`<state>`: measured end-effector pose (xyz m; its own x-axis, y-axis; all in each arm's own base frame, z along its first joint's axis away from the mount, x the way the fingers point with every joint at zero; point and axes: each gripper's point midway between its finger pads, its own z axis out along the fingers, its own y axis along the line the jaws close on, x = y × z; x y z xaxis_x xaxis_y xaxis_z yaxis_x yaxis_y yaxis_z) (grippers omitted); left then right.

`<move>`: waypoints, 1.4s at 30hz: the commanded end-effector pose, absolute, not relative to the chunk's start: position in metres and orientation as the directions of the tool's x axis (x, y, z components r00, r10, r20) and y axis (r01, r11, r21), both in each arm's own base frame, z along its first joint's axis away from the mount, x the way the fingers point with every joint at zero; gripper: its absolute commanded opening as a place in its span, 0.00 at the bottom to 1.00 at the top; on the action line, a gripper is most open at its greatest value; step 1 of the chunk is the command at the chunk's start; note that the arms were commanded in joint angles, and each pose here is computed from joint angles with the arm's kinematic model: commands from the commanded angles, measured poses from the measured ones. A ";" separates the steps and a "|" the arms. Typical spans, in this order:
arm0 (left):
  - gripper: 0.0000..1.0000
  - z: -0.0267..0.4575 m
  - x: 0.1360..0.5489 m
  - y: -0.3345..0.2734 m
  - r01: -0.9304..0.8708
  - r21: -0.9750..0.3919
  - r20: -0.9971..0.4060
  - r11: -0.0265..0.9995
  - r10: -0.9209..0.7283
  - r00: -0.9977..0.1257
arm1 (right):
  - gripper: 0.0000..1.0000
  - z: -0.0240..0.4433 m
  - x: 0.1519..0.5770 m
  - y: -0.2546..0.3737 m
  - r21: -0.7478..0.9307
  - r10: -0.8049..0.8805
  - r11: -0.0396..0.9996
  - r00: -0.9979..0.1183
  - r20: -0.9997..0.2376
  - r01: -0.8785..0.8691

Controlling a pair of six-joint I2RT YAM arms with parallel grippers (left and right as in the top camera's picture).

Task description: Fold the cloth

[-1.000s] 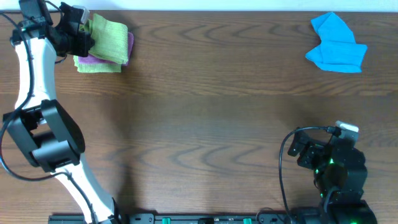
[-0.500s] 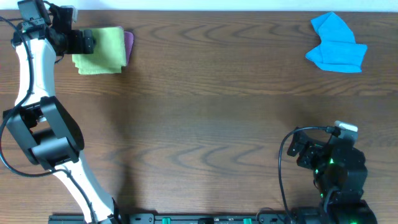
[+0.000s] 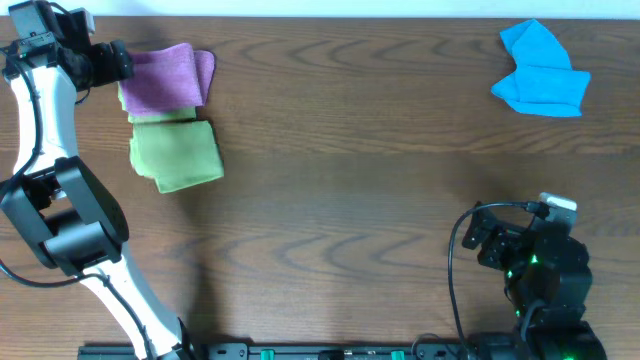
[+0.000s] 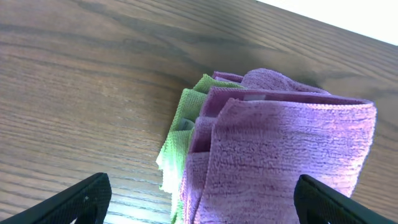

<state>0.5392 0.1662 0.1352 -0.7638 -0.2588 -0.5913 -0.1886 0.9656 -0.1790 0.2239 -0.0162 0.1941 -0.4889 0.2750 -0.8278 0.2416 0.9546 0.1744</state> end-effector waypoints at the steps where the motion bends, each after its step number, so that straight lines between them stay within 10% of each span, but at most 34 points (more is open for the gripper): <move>1: 0.95 0.173 0.541 0.165 -0.185 -0.184 -0.644 0.965 -0.261 -0.719 | 0.99 0.196 0.224 -0.014 0.190 0.284 0.953 -0.481 -0.829 0.236; 27: 0.95 0.243 0.434 0.142 -0.205 -0.474 -0.461 0.856 -0.440 -0.771 | 0.99 0.196 0.224 -0.014 0.190 0.284 0.953 -0.481 -0.829 0.236; 42: 0.95 0.202 0.351 0.108 -0.202 -0.449 -0.510 0.870 -0.436 -0.741 | 0.99 0.189 0.220 -0.014 0.180 0.282 0.954 -0.509 -0.813 0.242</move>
